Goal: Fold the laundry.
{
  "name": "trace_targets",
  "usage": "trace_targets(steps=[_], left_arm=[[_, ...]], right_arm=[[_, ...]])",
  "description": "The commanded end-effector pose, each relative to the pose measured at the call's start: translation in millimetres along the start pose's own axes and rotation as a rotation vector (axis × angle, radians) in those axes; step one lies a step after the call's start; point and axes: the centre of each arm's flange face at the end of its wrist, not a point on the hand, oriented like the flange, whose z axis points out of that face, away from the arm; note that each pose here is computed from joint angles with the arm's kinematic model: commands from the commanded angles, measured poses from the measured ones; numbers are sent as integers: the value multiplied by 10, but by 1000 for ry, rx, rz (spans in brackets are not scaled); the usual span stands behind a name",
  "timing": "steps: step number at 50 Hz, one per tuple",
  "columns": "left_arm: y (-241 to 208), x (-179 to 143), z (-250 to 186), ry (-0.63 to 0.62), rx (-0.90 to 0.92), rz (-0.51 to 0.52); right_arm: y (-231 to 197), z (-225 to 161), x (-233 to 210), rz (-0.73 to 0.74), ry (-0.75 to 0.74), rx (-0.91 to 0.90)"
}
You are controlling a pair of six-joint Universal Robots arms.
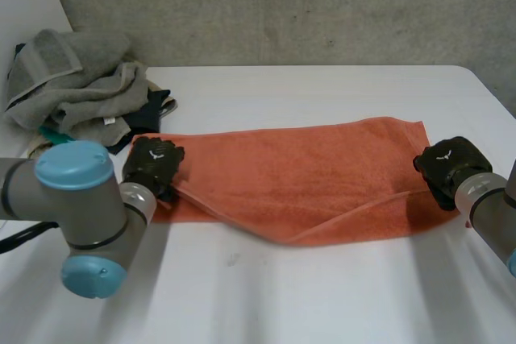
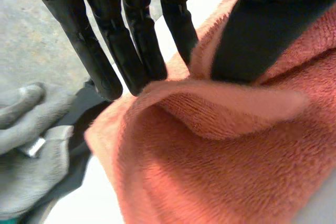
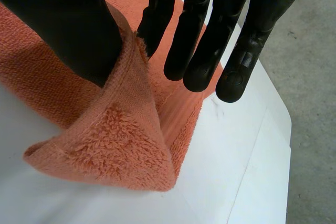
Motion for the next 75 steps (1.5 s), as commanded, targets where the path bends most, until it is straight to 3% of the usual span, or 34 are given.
trace_targets(steps=[1,6,14,19,23,28,30,35,39,40,46,49,54,61,70,75], left_arm=[[-193,-214,-265,-40,33,93],[-427,-433,-619,-66,33,166],[-971,-833,-1276,-109,97,161],[-899,-862,-1380,-32,8,155],[-655,-745,-1273,86,-118,131],[-342,-615,-745,148,-201,134],[-308,-620,-538,134,-189,139],[-363,-731,91,41,-90,173],[-766,-964,511,-114,107,230],[-1037,-1100,623,-200,229,251],[-2075,-1638,608,-554,749,232],[-2316,-1730,465,-613,886,186],[-2186,-1676,445,-532,827,119],[-1527,-1340,565,-388,622,78],[-438,-731,644,-207,318,66],[-102,-454,528,-125,211,62]], right_arm=[[-59,-60,76,-17,5,-4],[-254,-323,252,-108,12,7],[-662,-969,667,-293,77,40],[-703,-1192,729,-351,75,27],[-604,-1129,637,-347,26,-5],[-297,-535,350,-337,-123,-108],[-269,-371,353,-336,-110,-116],[-533,125,607,-306,142,-33],[-1089,315,815,-260,381,187],[-1220,320,885,-246,437,244],[-1924,123,1496,-145,844,603],[-2067,9,1556,-132,908,680],[-2017,40,1420,-139,848,653],[-1720,250,1065,-171,701,564],[-887,722,297,-178,373,352],[-493,787,84,-149,218,195]])
